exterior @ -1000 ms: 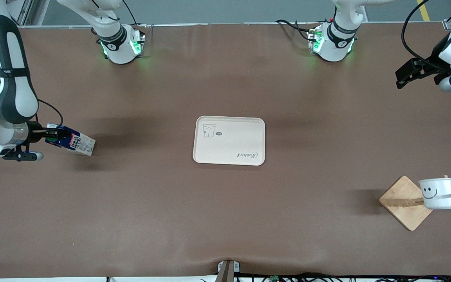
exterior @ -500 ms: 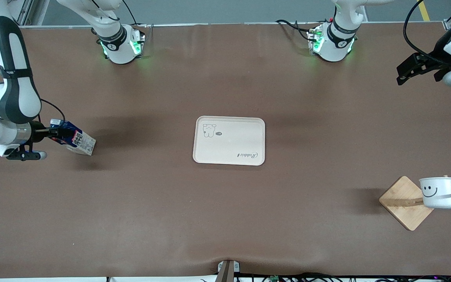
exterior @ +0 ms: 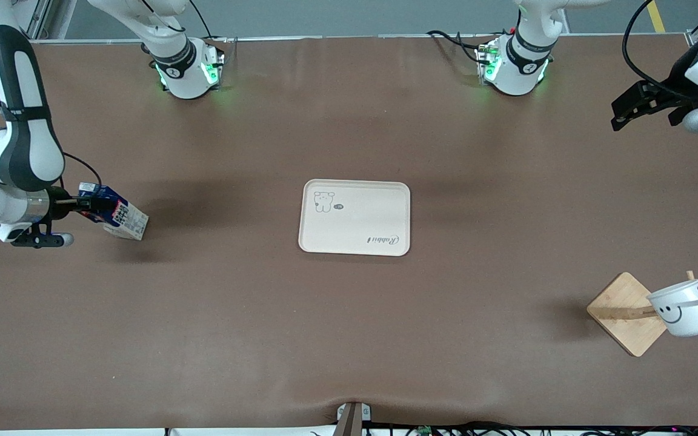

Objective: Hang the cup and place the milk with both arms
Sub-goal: 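Lower the milk carton onto the table with the right gripper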

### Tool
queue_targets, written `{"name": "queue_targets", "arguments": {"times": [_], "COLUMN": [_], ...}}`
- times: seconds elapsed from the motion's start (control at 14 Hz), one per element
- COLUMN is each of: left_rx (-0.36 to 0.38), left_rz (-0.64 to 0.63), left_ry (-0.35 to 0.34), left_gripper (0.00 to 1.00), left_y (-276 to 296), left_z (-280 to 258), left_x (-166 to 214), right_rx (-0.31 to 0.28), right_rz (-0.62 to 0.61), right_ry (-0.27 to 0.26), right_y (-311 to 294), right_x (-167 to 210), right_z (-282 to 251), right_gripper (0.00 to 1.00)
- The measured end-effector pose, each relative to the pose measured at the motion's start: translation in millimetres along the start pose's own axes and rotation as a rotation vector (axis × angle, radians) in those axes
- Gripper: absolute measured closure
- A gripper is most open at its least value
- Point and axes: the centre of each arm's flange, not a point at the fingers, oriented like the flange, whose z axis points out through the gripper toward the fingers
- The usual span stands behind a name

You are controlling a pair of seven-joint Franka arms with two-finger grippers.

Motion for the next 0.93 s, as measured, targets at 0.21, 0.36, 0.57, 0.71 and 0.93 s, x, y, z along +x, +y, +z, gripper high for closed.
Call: {"name": "queue_targets", "arguments": {"times": [0.21, 0.36, 0.57, 0.71, 0.93], "left_rx": [0.002, 0.002, 0.002, 0.007, 0.009], "left_rz": [0.0, 0.0, -0.002, -0.002, -0.002], "left_ry": [-0.01, -0.011, -0.012, -0.012, -0.013], "left_gripper": [0.0, 0.0, 0.0, 0.0, 0.0], "left_y": [-0.2, -0.4, -1.4, -1.9, -2.1], "left_z": [0.9, 1.0, 1.2, 1.3, 2.0], "left_x": [-1.1, -1.2, -1.1, -1.0, -1.0], "right_rx": [0.003, 0.004, 0.005, 0.005, 0.006], "right_rz": [-0.001, -0.001, -0.002, -0.005, -0.011], "right_ry": [-0.01, -0.015, -0.016, -0.019, -0.021], "right_y": [-0.8, -1.1, -1.7, -3.4, -6.7], "right_x": [-1.0, -1.5, -1.5, -1.4, -1.0], "right_z": [1.1, 1.8, 1.8, 0.4, -3.9], "right_gripper": [0.0, 0.0, 0.0, 0.0, 0.0]}}
